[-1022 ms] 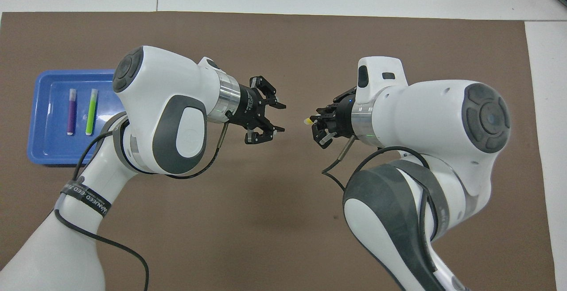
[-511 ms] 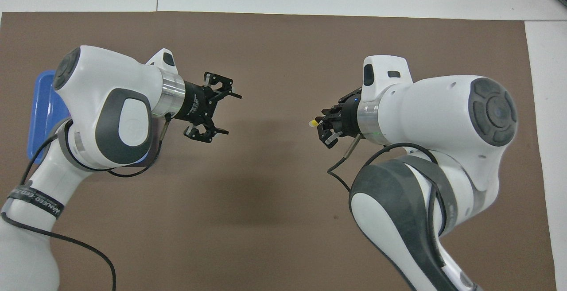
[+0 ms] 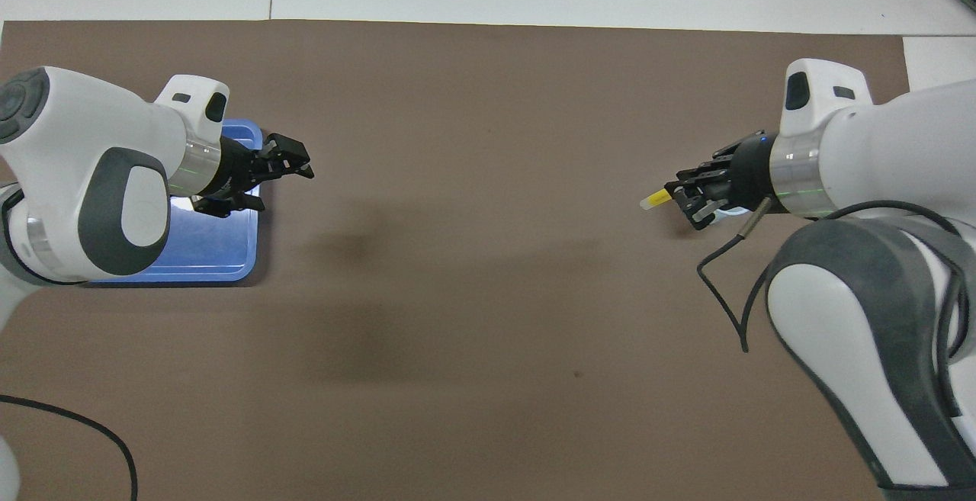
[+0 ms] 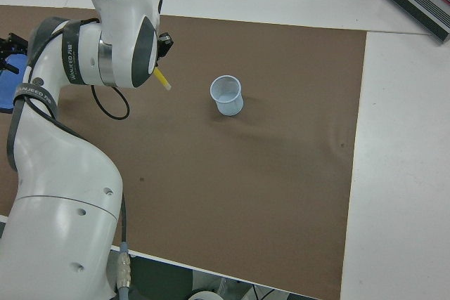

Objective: Transfer and insert pens with both arms
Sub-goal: 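Insert the yellow pen into the cup with the right gripper while the left gripper returns, then grasp the green pen with the left gripper while the right gripper withdraws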

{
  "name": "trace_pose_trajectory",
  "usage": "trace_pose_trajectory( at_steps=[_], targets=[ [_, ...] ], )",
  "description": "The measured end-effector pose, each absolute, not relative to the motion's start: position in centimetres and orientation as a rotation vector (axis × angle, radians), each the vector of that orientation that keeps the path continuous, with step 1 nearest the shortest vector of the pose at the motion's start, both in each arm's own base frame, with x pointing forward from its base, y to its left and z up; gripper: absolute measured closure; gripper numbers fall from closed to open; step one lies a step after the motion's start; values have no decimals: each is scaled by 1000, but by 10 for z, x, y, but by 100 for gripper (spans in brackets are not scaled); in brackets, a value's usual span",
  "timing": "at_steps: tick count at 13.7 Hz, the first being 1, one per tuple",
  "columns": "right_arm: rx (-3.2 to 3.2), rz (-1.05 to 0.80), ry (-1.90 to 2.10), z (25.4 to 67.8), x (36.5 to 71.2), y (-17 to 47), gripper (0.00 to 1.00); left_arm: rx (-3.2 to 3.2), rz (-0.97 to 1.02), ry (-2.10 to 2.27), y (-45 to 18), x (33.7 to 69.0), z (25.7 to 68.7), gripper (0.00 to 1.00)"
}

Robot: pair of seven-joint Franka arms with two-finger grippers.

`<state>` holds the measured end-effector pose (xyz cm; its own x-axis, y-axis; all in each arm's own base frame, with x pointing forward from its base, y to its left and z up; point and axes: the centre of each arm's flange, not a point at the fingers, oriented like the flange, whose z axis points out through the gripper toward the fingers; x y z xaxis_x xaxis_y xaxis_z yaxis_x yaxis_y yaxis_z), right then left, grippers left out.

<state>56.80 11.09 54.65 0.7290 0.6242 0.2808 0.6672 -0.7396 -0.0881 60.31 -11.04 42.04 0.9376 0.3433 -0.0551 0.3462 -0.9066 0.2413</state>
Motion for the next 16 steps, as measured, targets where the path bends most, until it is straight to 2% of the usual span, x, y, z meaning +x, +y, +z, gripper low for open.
trace_pose_trajectory(
  at_steps=[3,5,9,12,16],
  targets=[
    [-2794,-356,-1074,549,573,64,82,2996,190,135,-53,618,424,9],
    [-2819,-351,-1114,548,575,42,82,3058,259,-55,-17,627,414,12],
    [-2852,-335,-1157,542,575,22,82,3083,235,-256,54,663,378,14],
    [-2864,-381,-1155,533,579,21,82,3088,202,-284,59,689,367,15],
    [-2881,-423,-1151,503,589,23,82,3099,170,-358,69,694,345,17]
  ],
)
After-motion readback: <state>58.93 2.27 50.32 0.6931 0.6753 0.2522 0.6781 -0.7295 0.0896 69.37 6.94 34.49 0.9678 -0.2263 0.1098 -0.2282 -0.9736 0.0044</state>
